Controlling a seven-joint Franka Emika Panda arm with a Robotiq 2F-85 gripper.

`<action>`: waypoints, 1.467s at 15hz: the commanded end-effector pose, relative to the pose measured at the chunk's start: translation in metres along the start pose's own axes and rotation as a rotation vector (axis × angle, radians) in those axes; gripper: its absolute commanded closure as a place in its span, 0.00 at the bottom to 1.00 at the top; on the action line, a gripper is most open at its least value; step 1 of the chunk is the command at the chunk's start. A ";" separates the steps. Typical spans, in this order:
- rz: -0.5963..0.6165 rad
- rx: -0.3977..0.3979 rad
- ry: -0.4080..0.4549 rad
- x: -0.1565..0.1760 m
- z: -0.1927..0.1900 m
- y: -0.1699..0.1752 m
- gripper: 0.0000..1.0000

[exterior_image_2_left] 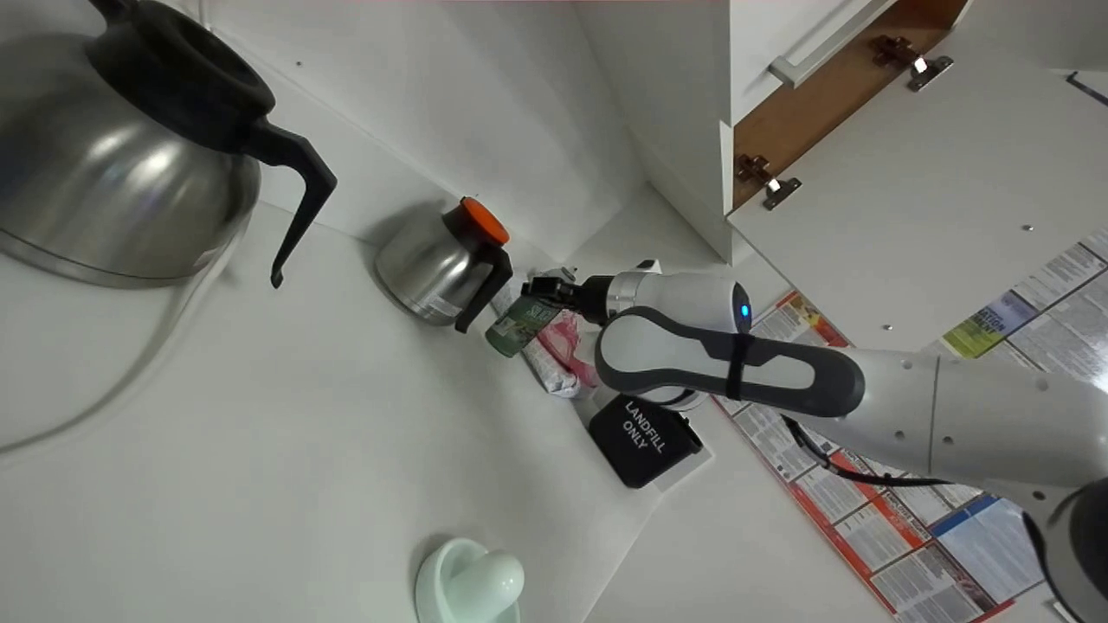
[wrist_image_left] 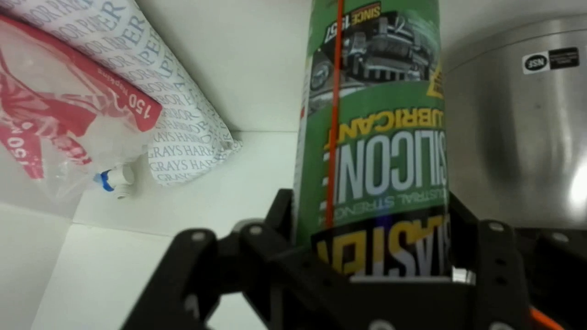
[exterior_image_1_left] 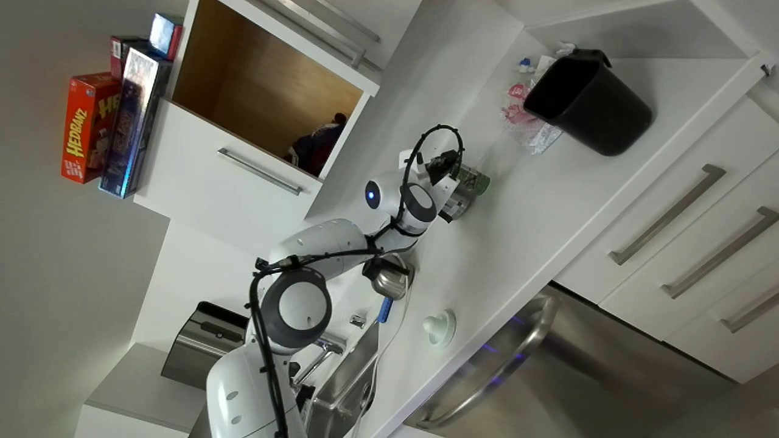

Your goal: Pick up the bottle and move it to the left.

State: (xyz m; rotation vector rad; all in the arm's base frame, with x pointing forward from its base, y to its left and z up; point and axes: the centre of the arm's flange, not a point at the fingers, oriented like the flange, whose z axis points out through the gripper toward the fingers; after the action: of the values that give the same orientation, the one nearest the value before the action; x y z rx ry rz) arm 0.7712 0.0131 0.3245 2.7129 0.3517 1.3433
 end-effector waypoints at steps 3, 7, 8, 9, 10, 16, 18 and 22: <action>0.021 -0.096 -0.065 -0.004 -0.105 -0.026 0.50; -0.052 -0.039 -0.111 -0.010 -0.142 -0.057 0.50; -0.071 -0.015 -0.124 -0.013 -0.149 -0.069 0.50; -0.093 0.015 -0.139 -0.015 -0.157 -0.084 0.50; -0.115 0.032 -0.150 -0.018 -0.165 -0.097 0.50; -0.237 0.138 -0.134 -0.022 -0.196 -0.151 0.50; -0.297 0.181 -0.114 -0.020 -0.193 -0.164 0.50; -0.455 0.245 -0.046 -0.011 -0.172 -0.190 0.50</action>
State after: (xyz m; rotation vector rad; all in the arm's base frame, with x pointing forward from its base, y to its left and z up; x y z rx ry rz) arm 0.5784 0.1915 0.3797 2.6906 0.9553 1.0950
